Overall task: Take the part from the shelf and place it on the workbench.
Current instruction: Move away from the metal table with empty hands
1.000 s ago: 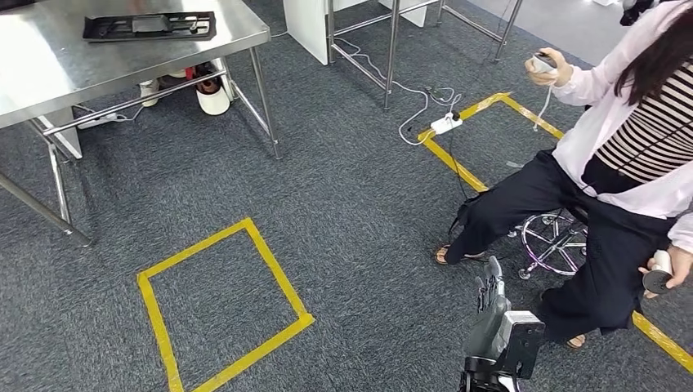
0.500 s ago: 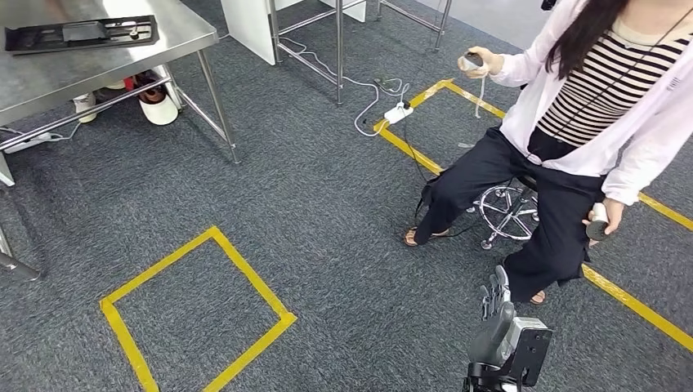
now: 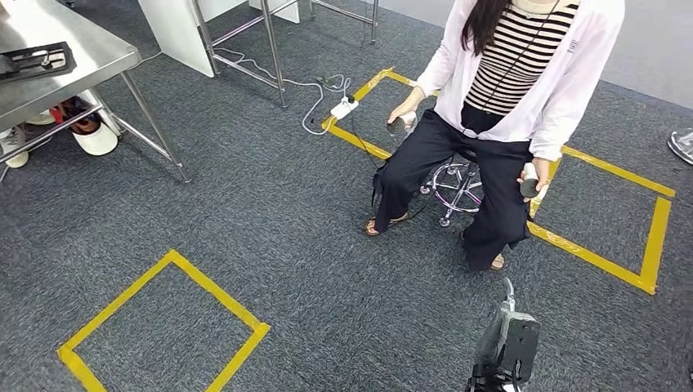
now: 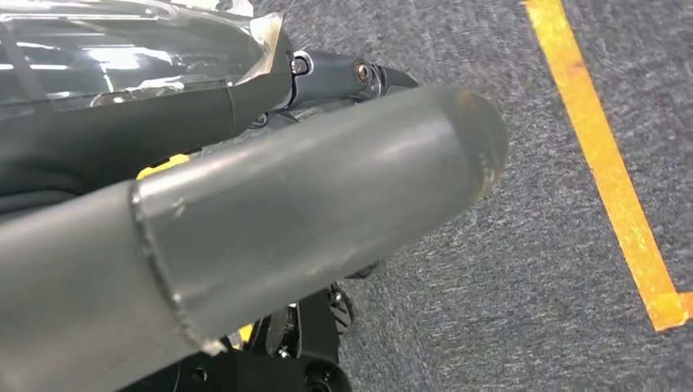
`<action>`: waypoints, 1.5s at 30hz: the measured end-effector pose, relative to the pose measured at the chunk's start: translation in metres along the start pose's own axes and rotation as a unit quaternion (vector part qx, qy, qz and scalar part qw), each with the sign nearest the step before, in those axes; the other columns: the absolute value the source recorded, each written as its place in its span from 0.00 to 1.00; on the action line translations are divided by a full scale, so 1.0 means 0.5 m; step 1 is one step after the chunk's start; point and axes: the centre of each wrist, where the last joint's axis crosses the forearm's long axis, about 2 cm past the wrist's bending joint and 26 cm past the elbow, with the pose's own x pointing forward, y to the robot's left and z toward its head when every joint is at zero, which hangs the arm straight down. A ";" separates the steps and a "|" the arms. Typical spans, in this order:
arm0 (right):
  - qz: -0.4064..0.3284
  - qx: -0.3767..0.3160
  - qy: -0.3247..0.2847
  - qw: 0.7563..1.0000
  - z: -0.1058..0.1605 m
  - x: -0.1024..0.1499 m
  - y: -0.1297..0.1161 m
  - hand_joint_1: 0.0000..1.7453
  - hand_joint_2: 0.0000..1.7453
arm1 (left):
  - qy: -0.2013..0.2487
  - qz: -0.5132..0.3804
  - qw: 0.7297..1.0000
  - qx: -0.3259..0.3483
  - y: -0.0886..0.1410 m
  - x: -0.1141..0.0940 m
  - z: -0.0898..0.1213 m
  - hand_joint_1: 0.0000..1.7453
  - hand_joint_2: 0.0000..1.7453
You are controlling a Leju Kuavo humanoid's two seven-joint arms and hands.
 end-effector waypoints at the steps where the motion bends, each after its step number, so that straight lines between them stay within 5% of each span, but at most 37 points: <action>1: 0.003 -0.008 0.027 1.000 -0.001 -0.021 -0.005 0.00 0.00 | 0.000 -0.002 1.000 -0.002 0.000 0.000 0.000 0.00 0.00; 5: 0.013 -0.021 0.154 0.988 0.016 -0.104 -0.011 0.00 0.00 | 0.002 -0.005 1.000 -0.017 -0.006 0.000 0.000 0.00 0.00; 9: 0.039 -0.008 0.293 0.955 0.091 -0.171 -0.007 0.00 0.00 | 0.001 -0.003 0.999 -0.036 -0.018 -0.001 0.001 0.00 0.00; 15: 0.044 0.009 0.363 0.931 0.135 -0.195 0.004 0.00 0.00 | 0.002 -0.001 0.999 -0.040 -0.018 -0.004 0.003 0.00 0.00; 27: 0.006 0.085 0.434 0.897 0.191 -0.204 0.049 0.00 0.00 | 0.015 -0.014 0.998 -0.065 -0.033 -0.012 0.008 0.00 0.00; 45: 0.000 0.086 0.462 0.883 0.190 -0.204 0.052 0.00 0.00 | 0.013 -0.005 0.998 -0.065 -0.032 -0.013 0.008 0.00 0.00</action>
